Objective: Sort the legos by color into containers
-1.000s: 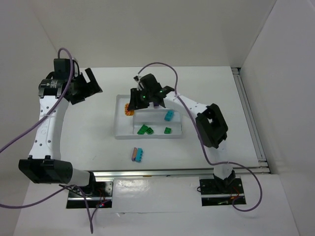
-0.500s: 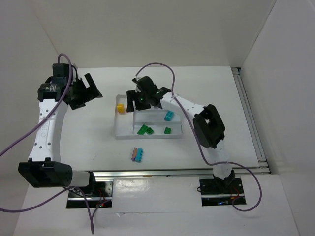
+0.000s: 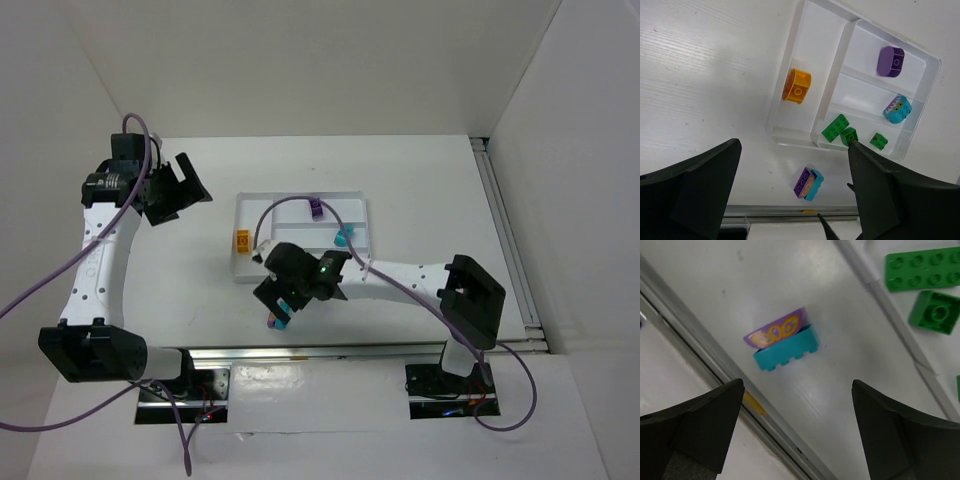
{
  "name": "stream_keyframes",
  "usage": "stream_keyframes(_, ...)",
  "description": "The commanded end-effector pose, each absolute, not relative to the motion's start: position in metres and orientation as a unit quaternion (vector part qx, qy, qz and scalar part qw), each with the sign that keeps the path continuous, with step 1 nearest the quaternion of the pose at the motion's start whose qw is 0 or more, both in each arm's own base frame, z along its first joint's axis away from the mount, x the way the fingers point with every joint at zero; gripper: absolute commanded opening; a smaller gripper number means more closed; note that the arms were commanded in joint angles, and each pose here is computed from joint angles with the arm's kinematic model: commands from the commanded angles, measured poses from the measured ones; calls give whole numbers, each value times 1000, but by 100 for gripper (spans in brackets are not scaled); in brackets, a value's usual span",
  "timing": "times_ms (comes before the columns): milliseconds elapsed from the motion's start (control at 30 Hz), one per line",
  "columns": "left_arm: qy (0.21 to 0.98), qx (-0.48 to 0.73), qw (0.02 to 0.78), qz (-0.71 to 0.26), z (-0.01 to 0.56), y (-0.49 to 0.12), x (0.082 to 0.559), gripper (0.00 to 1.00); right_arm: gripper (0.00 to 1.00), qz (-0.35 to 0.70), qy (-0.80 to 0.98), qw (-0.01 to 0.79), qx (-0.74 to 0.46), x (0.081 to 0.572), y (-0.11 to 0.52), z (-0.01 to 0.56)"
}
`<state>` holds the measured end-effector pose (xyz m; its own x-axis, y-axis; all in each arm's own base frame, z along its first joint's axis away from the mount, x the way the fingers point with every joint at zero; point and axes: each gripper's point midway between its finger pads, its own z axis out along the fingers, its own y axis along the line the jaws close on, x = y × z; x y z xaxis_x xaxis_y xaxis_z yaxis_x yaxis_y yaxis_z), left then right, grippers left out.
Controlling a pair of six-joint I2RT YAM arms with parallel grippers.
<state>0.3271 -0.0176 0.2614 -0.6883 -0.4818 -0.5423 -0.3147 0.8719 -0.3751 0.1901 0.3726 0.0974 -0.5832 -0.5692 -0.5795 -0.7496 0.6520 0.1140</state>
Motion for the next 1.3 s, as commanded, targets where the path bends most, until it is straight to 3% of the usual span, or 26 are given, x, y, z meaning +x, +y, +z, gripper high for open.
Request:
stream_keyframes(0,910,-209,331,-138,260,-20,332,99,96,122,843,280,-442,185,367,95)
stream_keyframes(333,914,-206,322,-136,253,-20,329,98,100,41,790,261,-554,185,374,57)
stream_keyframes(467,914,-206,322,-136,253,-20,329,98,100,65,774,264,-572,178,387,61)
stream_keyframes(900,913,-203,328,-131,253,-18,329,98,100,108,787,254,-551,173,414,54)
stream_keyframes(1033,915,-204,323,-130,247,-18,328,98,92,147,796,253,-531,169,424,60)
stream_keyframes(1267,915,-202,322,-135,245,-20,329,98,92,127,806,257,-519,179,421,52)
